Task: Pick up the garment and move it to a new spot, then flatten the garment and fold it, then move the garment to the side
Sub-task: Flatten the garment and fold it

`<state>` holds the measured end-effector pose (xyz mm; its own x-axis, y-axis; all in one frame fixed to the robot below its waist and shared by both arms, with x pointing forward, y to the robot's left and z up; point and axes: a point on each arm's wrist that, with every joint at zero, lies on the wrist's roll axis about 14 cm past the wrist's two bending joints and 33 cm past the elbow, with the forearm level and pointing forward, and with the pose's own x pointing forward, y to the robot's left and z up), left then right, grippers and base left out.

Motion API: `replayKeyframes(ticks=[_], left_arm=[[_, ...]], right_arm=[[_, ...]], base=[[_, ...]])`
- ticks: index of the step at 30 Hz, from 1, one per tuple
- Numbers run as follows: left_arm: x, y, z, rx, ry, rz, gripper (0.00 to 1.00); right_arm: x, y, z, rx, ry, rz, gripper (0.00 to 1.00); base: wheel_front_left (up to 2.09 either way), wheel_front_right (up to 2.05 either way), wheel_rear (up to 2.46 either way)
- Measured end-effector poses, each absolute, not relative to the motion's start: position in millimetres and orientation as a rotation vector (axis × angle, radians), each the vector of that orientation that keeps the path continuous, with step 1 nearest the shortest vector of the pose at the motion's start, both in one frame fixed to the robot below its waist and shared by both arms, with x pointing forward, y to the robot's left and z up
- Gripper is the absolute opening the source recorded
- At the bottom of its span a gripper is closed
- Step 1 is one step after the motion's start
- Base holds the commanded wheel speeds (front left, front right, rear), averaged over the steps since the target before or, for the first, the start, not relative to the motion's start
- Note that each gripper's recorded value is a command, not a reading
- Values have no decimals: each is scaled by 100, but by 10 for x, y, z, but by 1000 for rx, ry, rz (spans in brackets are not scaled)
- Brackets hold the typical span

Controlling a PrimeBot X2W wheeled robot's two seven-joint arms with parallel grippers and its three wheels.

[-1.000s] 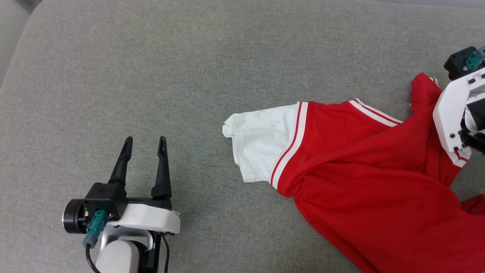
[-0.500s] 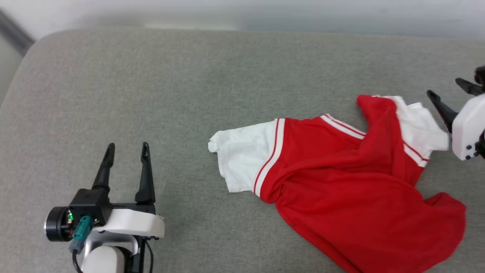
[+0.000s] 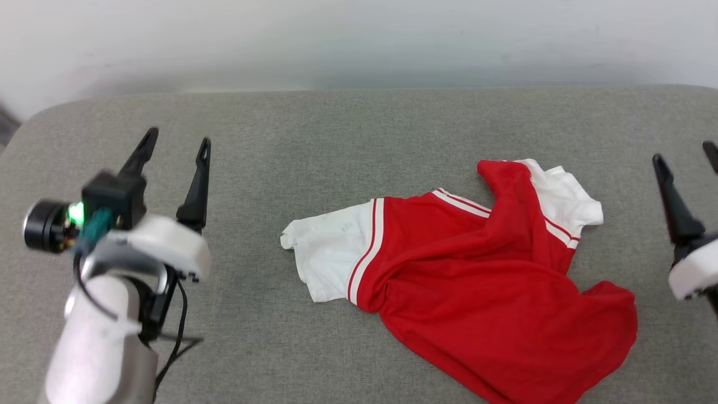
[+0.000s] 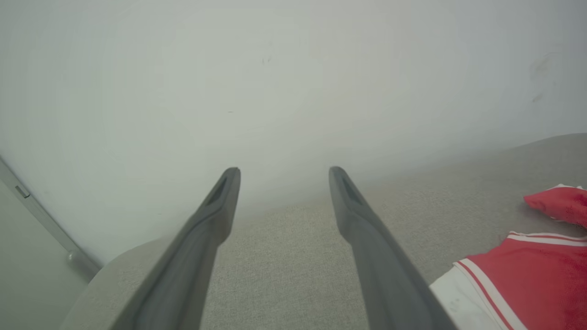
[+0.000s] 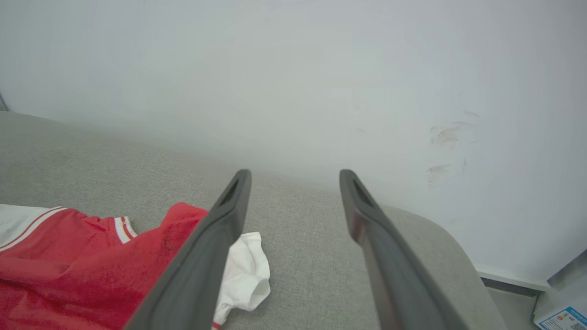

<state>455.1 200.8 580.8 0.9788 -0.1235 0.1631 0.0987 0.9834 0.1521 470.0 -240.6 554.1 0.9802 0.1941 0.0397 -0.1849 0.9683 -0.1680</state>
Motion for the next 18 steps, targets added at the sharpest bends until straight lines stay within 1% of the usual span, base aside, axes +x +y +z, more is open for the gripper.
replayKeyframes(ticks=[4,8,12,18], left_arm=[[4759,1893,5879,176,-62,-182,100],[4896,1677,5792,201,116,-294,100],[4932,1518,5587,255,322,-401,100],[4905,1288,5228,293,598,-530,100]], right_arm=[[4435,-2316,5571,-144,-85,160,100],[4233,-2230,5594,-136,-83,139,100],[4137,-2197,5593,-137,-73,127,100],[4108,-2179,5497,-138,-35,120,100]], base=[[0,0,0],[0,0,0],[0,0,0],[0,0,0]])
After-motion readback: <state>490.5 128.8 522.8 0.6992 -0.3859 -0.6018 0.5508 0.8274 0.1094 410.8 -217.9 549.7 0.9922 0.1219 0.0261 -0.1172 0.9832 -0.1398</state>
